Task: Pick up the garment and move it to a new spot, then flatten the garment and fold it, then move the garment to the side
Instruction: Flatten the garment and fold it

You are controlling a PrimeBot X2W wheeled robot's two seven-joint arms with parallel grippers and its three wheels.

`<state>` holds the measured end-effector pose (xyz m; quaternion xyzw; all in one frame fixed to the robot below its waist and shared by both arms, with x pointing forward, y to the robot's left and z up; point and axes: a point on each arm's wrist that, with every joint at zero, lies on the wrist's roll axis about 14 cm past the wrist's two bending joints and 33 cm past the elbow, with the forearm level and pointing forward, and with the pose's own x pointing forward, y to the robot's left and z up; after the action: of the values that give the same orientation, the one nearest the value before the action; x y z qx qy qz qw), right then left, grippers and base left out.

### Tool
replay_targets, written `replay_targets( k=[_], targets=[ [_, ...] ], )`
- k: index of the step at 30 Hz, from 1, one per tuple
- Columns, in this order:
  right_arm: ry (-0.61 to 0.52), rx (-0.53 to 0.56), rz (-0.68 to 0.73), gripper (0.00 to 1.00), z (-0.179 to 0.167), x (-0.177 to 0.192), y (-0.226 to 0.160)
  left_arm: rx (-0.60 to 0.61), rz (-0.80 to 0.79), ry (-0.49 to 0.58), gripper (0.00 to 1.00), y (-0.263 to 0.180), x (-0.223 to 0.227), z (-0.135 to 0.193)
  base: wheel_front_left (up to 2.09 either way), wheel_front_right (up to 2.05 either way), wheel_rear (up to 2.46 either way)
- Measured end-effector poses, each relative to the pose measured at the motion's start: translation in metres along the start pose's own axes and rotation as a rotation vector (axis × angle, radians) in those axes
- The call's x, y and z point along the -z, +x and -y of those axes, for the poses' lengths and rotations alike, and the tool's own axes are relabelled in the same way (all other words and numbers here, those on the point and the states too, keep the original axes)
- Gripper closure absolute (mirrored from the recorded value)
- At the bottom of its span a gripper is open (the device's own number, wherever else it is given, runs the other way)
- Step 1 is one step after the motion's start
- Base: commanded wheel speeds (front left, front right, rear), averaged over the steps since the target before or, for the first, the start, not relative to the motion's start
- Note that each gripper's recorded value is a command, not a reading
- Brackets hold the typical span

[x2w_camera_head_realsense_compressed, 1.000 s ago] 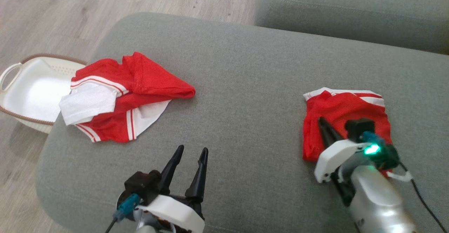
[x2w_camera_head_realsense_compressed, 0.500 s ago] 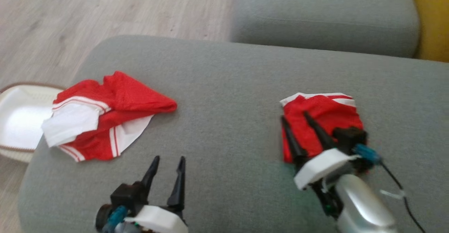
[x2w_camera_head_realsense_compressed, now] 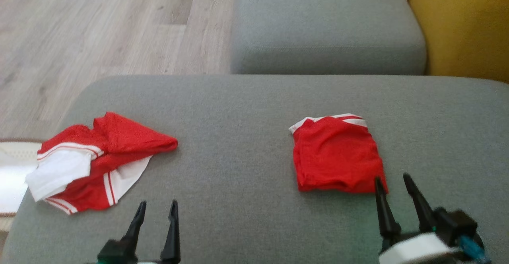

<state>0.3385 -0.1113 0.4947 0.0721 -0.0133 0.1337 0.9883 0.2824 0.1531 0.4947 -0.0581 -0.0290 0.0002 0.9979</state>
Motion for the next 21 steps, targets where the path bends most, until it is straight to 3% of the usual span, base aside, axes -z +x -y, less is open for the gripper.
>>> replay_targets(
  k=[7,21],
  targets=[
    [-0.008,0.052,-0.03,0.0,0.008,0.013,-0.036,0.043,-0.01,0.01,0.0,-0.018,0.004,0.007,0.0,0.0,0.0],
    [-0.004,0.087,-0.038,0.0,0.012,0.019,-0.054,0.102,0.007,0.044,0.0,-0.018,0.001,0.021,0.0,0.0,0.0]
  ],
)
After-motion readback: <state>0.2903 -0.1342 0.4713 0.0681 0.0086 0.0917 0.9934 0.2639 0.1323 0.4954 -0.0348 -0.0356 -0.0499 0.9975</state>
